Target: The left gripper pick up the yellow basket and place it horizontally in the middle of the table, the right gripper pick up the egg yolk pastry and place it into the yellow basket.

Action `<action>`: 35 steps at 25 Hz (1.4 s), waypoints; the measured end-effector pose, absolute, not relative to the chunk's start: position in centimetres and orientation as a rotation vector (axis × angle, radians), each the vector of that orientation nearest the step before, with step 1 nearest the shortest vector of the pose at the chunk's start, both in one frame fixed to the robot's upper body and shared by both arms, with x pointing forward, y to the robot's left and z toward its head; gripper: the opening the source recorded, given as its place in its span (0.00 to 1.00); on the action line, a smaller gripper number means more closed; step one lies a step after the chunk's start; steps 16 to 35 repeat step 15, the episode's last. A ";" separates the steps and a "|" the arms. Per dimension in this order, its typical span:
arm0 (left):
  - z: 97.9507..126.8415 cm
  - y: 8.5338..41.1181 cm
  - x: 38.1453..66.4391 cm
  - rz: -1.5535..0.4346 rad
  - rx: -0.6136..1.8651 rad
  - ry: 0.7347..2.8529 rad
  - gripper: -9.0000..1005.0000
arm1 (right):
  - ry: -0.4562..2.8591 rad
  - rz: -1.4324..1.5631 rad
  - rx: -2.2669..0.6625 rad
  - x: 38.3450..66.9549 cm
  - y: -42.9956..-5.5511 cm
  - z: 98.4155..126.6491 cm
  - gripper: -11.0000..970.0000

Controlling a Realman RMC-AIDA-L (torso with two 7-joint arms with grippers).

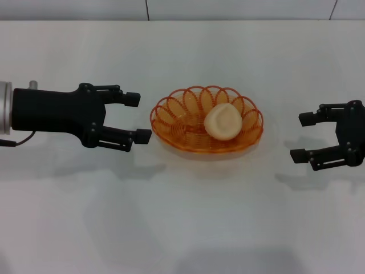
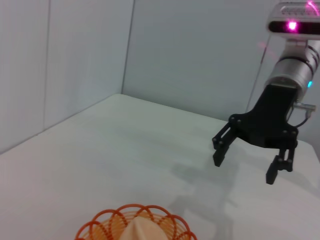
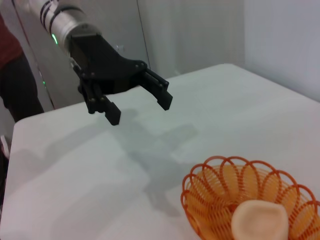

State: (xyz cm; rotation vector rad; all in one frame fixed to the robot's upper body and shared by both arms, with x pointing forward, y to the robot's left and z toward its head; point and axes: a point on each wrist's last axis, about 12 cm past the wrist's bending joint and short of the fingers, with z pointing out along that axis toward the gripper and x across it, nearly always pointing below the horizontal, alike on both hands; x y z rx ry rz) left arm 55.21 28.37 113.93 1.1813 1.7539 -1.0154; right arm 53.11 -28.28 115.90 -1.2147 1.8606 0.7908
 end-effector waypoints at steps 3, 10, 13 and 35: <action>114.0 28.3 55.2 -1.022 1.192 1.750 0.88 | 1.864 0.789 -1.220 53.2 -28.2 115.9 0.86; 114.1 28.3 55.3 -1.019 1.187 1.748 0.88 | 1.880 0.782 -1.225 53.2 -28.3 115.8 0.86; 114.1 28.3 55.3 -1.020 1.187 1.748 0.88 | 1.887 0.777 -1.228 53.2 -28.4 115.7 0.86; 114.1 28.2 55.3 -1.021 1.188 1.748 0.88 | 1.888 0.777 -1.227 53.2 -28.4 115.7 0.86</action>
